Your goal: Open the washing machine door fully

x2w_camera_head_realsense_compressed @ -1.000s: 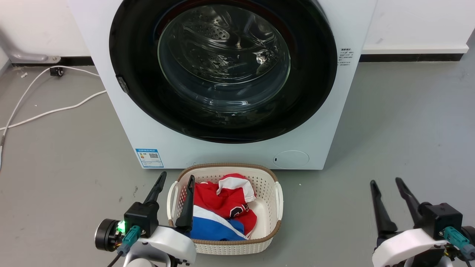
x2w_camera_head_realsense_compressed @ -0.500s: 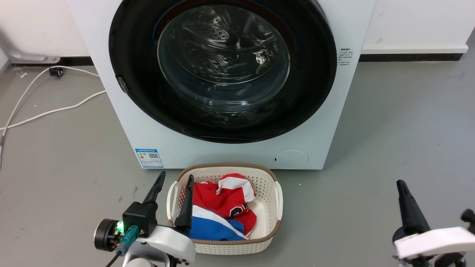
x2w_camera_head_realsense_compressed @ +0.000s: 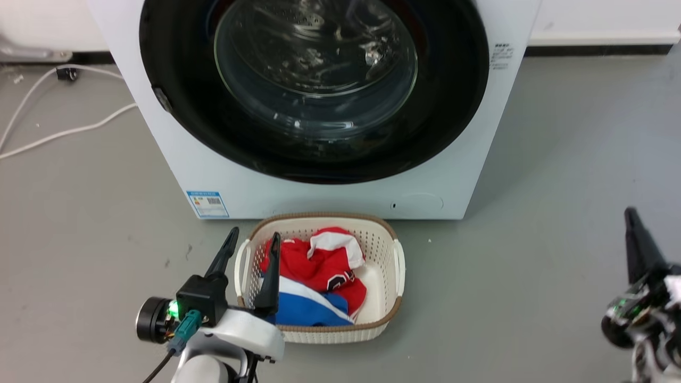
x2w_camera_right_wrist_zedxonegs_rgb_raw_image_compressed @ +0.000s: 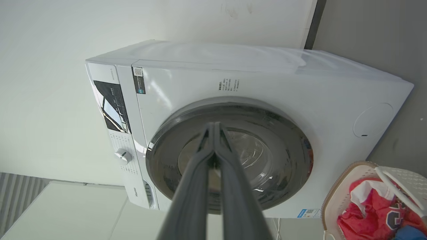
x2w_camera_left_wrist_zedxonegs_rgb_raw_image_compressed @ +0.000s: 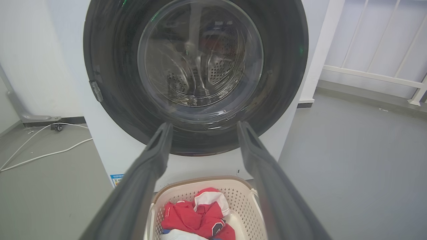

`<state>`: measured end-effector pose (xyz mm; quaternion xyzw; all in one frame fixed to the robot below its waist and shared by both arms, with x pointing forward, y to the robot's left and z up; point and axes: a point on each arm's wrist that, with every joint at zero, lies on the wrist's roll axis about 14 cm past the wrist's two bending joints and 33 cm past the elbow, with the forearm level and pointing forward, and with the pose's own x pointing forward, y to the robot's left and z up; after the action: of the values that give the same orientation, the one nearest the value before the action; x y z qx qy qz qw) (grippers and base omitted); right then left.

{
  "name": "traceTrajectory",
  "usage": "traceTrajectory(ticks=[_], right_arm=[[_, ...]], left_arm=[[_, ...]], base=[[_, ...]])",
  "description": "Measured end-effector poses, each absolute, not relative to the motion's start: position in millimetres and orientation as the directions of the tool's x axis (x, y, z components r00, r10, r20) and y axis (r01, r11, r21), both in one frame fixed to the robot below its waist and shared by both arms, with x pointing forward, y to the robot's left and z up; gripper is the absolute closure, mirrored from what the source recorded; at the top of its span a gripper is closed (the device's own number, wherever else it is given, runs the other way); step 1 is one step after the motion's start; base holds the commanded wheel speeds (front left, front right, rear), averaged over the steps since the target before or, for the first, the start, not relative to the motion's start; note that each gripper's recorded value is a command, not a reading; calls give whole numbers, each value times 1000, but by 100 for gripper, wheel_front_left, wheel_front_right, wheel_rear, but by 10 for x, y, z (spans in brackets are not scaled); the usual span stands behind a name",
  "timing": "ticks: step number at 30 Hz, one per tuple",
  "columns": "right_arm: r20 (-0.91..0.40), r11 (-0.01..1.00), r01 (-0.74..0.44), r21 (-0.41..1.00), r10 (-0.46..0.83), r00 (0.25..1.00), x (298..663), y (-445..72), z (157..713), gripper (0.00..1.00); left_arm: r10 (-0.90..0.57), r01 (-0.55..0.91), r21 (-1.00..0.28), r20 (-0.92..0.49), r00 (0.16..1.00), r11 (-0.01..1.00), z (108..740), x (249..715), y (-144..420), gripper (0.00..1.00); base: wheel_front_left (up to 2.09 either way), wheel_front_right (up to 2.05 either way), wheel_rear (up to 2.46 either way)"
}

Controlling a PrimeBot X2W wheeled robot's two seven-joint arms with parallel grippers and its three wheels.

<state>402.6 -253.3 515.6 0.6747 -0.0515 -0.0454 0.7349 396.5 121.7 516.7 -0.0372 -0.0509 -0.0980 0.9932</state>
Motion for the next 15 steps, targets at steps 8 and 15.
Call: traceTrajectory(ticks=[8,15], right_arm=[[-7,50,9,999,-43,999,4684,-2779,5207,100],[-26,103,17,995,88,996,5375,-2767,5328,100]], left_arm=[[-214,224,-91,112,970,970,5141,4229,1086,0],[-232,242,-98,99,968,965,5039,4444,991,0]], base=[[0,0,0],[0,0,0]])
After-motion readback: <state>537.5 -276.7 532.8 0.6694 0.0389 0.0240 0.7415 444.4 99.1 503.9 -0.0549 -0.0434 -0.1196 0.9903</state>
